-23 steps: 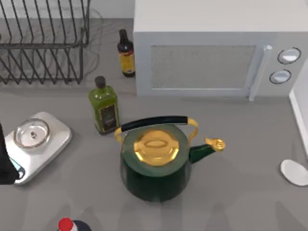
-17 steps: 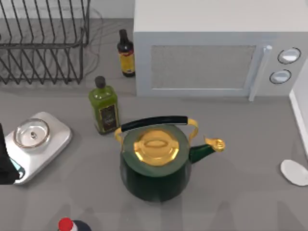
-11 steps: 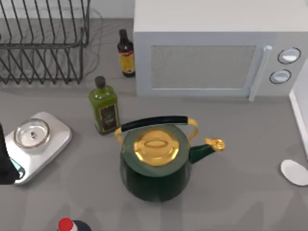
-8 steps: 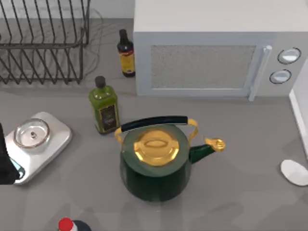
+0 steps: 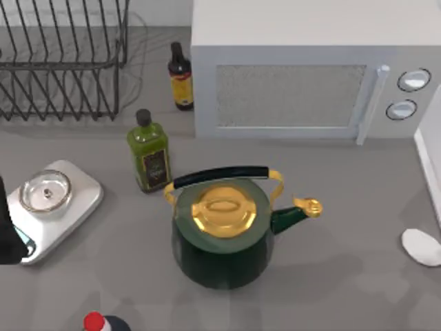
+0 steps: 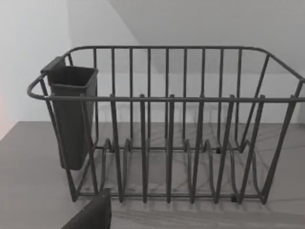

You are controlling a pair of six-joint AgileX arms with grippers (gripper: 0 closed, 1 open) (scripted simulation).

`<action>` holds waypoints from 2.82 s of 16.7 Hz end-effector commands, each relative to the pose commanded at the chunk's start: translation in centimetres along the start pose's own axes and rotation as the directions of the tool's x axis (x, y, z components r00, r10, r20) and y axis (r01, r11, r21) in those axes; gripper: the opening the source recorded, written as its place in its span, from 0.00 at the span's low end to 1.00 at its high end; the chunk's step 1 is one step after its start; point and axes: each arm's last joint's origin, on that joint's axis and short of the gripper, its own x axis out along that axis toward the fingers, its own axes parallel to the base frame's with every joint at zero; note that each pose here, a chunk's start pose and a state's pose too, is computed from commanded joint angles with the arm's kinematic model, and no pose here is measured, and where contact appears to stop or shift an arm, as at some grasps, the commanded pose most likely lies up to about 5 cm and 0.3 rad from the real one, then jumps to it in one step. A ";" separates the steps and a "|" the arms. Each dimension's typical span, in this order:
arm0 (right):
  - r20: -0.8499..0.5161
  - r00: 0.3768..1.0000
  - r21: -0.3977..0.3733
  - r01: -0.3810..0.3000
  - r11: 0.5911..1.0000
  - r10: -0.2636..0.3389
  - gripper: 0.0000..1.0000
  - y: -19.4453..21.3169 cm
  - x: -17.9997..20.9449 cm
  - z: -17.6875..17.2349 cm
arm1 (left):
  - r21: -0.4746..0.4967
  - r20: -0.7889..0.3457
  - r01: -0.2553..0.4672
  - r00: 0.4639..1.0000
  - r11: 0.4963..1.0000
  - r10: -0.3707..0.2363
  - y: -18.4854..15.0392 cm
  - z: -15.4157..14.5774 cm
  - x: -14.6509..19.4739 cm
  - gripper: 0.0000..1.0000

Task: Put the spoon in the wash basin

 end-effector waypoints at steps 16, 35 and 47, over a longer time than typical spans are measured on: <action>-0.028 0.999 -0.029 -0.030 0.999 0.029 1.00 -0.6 7.4 0.6 | 0.000 0.000 0.000 1.000 1.000 0.000 0.0 0.0 0.0 1.00; -0.035 0.999 -0.029 -0.038 0.999 0.037 0.17 -0.1 10.1 0.1 | 0.000 0.000 0.000 1.000 1.000 0.000 0.0 0.0 0.0 1.00; -0.012 0.999 -0.011 -0.039 0.999 0.039 0.00 -0.2 7.9 0.3 | 0.000 0.000 0.000 1.000 1.000 0.000 0.0 0.0 0.0 1.00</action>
